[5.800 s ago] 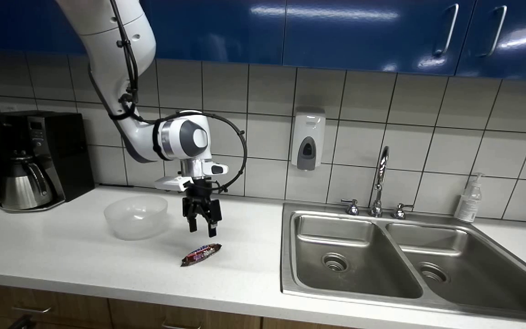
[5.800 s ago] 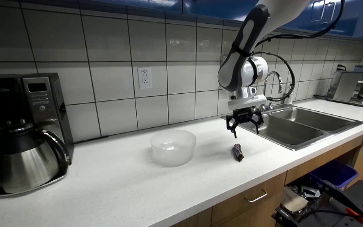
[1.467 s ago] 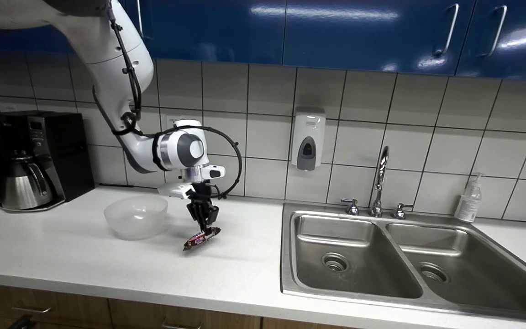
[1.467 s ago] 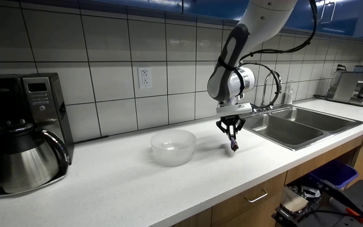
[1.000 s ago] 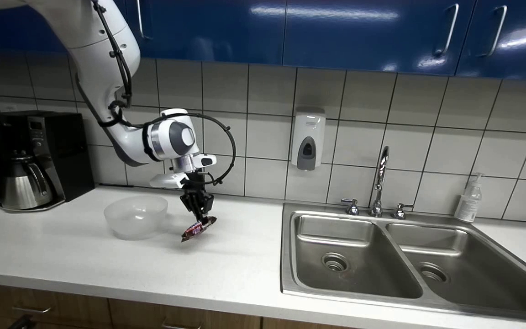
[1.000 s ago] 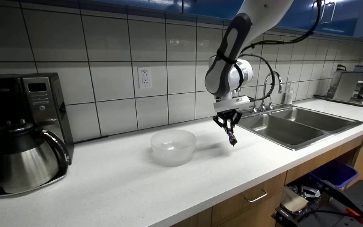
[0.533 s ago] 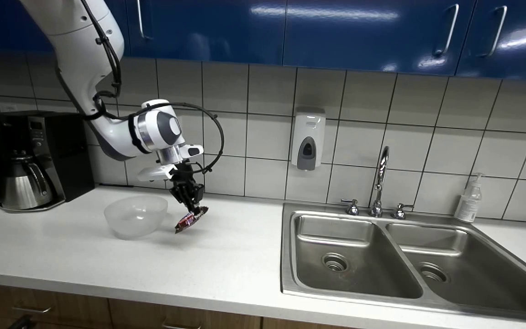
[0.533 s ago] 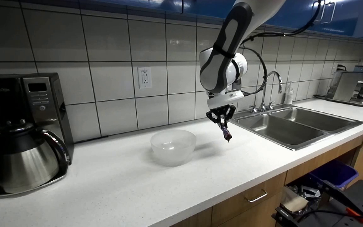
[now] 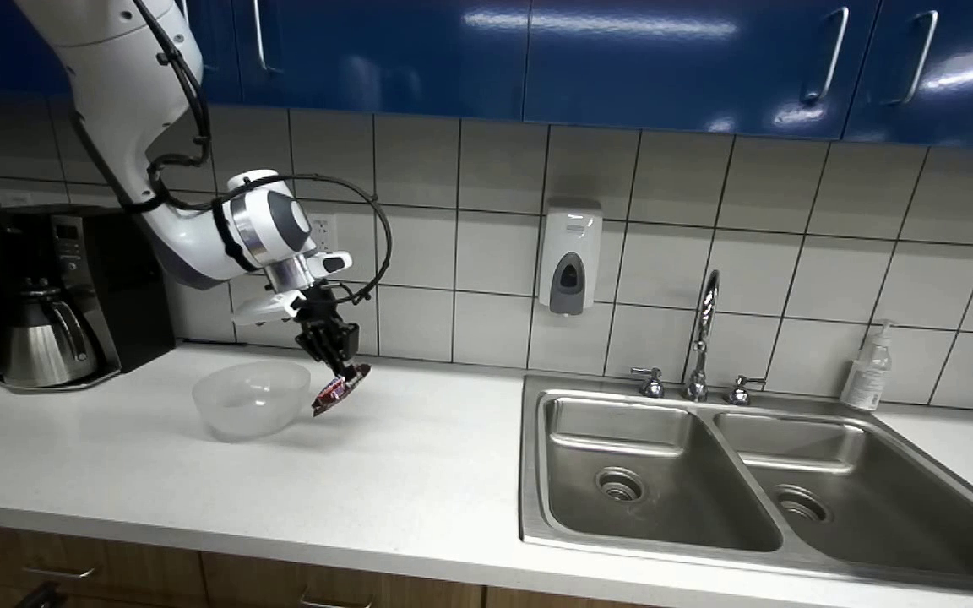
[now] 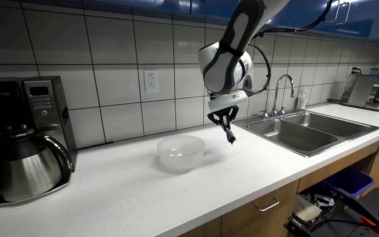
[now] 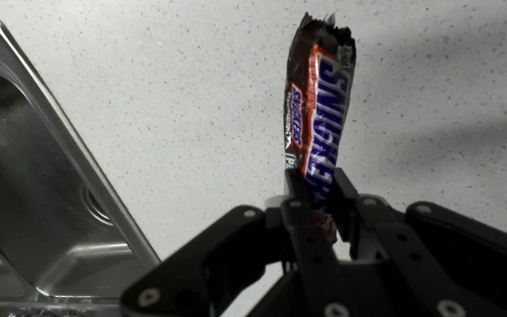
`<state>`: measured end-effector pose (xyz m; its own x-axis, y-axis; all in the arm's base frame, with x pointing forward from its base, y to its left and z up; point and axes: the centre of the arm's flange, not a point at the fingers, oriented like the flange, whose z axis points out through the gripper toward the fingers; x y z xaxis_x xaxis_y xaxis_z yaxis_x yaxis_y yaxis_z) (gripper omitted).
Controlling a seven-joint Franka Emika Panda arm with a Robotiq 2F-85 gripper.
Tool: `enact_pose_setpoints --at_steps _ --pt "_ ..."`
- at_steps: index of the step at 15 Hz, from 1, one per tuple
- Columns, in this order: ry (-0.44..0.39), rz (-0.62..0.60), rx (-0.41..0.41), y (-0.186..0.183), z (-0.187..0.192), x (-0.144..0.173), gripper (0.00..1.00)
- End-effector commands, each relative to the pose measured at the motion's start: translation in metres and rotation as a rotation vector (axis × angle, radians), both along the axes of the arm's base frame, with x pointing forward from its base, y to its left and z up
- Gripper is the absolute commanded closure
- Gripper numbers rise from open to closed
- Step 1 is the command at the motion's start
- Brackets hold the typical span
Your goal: Place the snickers bar in the bowl
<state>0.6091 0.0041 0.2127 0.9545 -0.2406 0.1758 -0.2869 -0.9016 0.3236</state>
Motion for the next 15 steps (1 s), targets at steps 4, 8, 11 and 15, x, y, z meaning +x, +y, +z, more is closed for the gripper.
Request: enact_pose_setpoints --at_steps 4,8,11,15 --pt "-0.033 0.045 -0.057 0.044 0.019 -0.003 0.95" --pt "-0.044 0.094 -0.076 0.067 0.018 0.0 0.95" --pt "-0.052 0.123 -0.088 0.079 0.021 0.001 0.95" --pt "-0.052 0.166 -0.103 0.091 0.023 0.005 0.95"
